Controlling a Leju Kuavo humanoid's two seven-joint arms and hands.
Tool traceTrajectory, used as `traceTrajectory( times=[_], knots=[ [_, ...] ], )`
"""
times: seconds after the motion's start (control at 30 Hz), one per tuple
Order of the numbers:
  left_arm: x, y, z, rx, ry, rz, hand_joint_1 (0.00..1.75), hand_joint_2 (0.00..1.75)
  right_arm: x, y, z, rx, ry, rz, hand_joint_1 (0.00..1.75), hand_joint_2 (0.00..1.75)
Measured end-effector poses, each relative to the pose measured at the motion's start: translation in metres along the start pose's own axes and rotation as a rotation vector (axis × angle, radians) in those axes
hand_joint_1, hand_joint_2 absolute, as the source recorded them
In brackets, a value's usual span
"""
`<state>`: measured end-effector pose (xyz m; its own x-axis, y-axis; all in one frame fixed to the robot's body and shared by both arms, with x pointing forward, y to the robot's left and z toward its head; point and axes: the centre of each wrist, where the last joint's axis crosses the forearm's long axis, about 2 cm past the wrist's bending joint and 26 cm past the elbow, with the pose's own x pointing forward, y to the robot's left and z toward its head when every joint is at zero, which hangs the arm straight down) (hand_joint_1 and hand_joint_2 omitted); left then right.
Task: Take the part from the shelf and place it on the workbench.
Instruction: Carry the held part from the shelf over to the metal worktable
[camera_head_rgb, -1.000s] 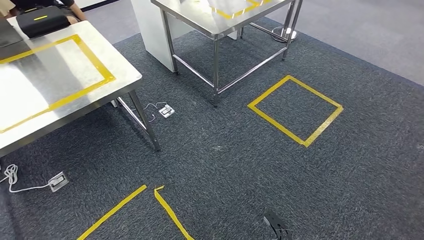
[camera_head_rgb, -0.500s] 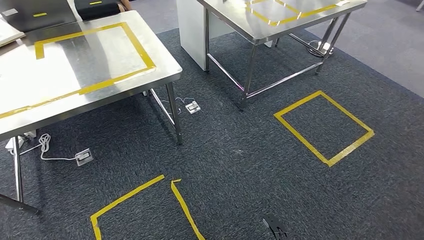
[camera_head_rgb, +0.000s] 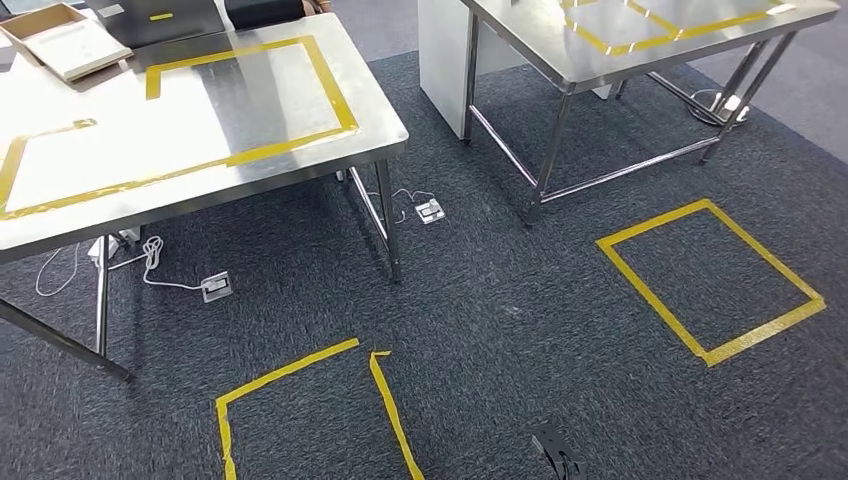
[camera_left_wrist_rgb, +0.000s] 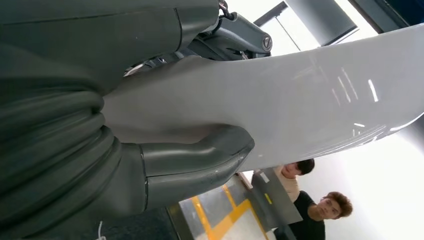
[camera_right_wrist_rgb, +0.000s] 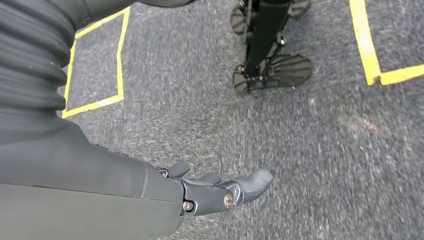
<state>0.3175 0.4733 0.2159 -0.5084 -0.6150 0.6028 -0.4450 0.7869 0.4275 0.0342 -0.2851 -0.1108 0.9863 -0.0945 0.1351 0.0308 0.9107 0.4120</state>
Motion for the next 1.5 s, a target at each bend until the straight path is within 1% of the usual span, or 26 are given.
traceTrajectory(
  times=[0.43,0.77,1.17,1.37,1.5],
  knots=[
    [0.007,0.002,0.000,-0.004,-0.029,-0.009,1.75,1.75,0.001,-0.001,0.000,-0.002,0.017,-0.015,0.00,1.75],
    [0.011,-0.001,0.006,-0.007,-0.033,-0.002,1.75,1.75,-0.002,-0.001,0.001,-0.003,0.027,-0.011,0.00,1.75],
    [0.010,0.000,0.009,-0.005,-0.024,-0.005,1.75,1.75,-0.003,-0.001,0.001,-0.004,0.026,-0.006,0.00,1.75],
    [0.010,0.004,0.005,0.002,-0.038,-0.013,1.75,1.75,-0.002,-0.002,0.001,-0.004,0.023,-0.002,0.00,1.75],
    [0.010,0.004,0.008,0.000,-0.039,-0.011,1.75,1.75,0.000,-0.002,0.001,-0.002,0.024,0.000,0.00,1.75]
  ],
)
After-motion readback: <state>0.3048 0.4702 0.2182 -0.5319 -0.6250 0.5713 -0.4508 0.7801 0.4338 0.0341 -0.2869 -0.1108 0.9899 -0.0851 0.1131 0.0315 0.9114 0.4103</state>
